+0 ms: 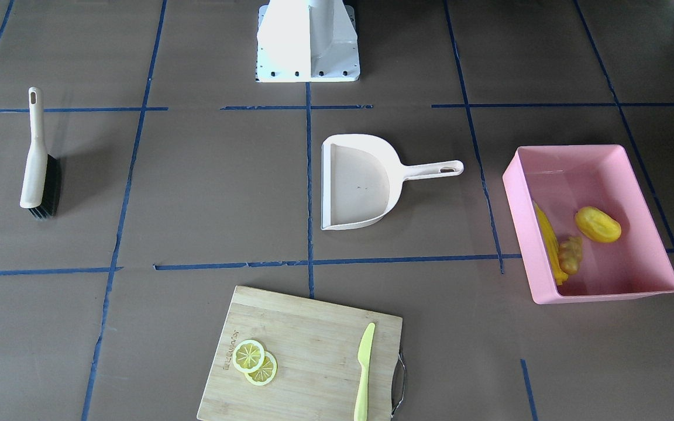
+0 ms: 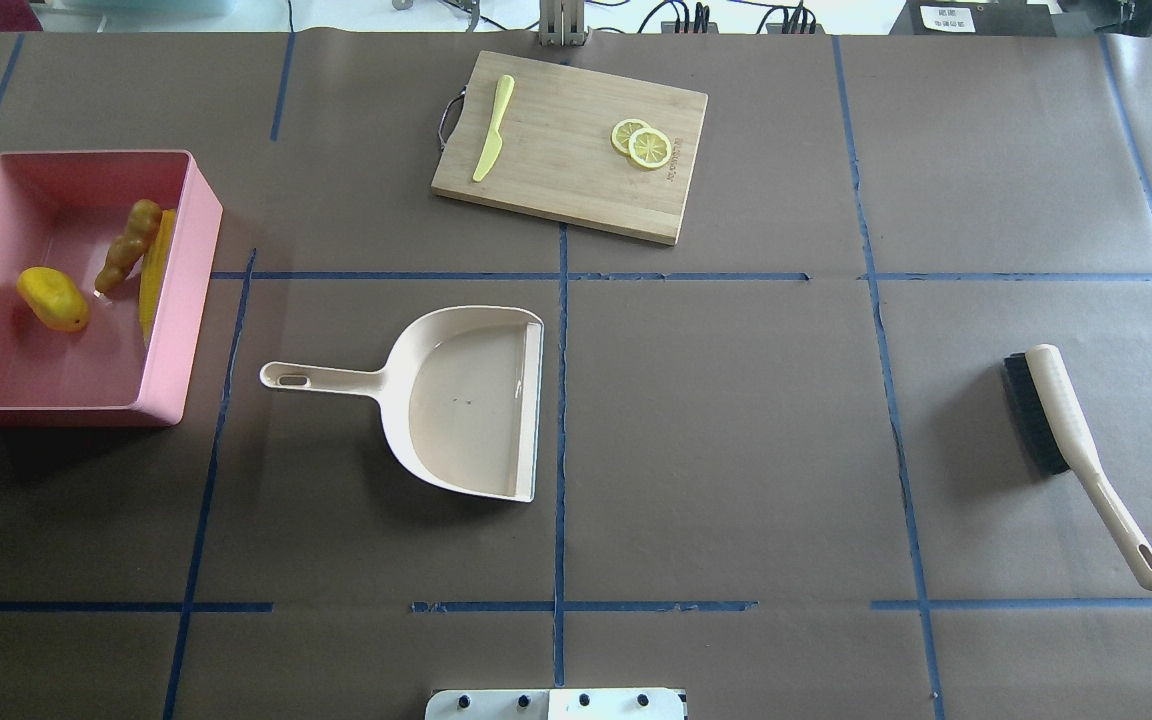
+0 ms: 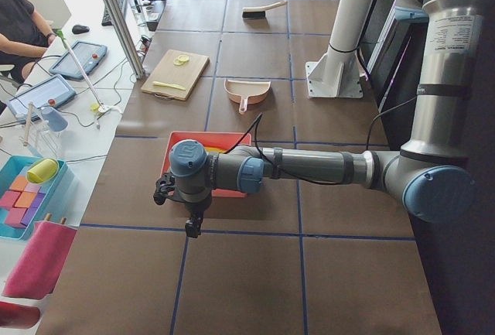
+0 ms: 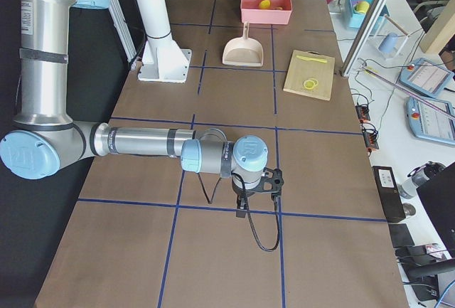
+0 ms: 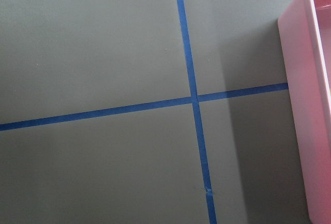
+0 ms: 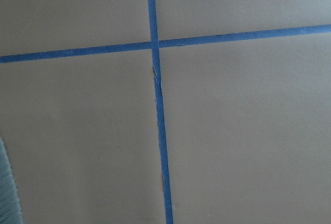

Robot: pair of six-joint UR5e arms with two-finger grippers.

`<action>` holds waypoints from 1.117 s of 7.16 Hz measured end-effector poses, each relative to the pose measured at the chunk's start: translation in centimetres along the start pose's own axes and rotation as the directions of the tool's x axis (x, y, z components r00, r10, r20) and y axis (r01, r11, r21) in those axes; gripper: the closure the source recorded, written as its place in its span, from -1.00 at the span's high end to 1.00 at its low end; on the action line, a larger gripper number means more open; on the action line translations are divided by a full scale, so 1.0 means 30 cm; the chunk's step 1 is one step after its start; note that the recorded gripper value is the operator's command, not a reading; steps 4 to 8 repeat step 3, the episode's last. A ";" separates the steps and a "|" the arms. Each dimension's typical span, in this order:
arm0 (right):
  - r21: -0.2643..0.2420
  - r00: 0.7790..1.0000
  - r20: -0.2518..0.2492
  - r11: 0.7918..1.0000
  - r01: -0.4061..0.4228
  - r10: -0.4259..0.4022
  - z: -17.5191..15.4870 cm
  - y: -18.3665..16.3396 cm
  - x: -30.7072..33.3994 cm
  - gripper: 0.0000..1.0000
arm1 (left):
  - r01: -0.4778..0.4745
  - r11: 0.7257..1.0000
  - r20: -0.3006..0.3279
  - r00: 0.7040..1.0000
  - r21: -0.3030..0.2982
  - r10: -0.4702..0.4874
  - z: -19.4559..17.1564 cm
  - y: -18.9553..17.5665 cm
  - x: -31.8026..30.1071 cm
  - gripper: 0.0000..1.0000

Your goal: Sweep and dump trash into bin

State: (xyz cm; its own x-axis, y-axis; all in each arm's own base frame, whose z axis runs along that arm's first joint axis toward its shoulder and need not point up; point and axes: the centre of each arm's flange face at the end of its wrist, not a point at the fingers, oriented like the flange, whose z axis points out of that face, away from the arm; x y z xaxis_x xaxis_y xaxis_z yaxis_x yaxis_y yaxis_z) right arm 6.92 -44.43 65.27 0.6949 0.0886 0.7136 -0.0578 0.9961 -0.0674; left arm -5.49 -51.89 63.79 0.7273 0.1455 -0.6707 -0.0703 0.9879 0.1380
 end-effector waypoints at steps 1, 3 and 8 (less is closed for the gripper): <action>0.000 1.000 0.000 1.000 0.000 0.000 0.000 0.000 0.000 1.00 | 0.000 1.000 0.000 1.000 0.001 0.000 -0.001 0.001 0.001 1.00; 0.001 1.000 0.001 1.000 0.001 -0.001 -0.002 0.000 -0.002 1.00 | -0.001 1.000 0.000 1.000 0.003 0.001 -0.004 0.001 0.002 1.00; 0.001 1.000 0.001 1.000 0.001 -0.001 -0.002 0.000 -0.002 1.00 | -0.001 1.000 0.000 1.000 0.003 0.001 -0.004 0.001 0.002 1.00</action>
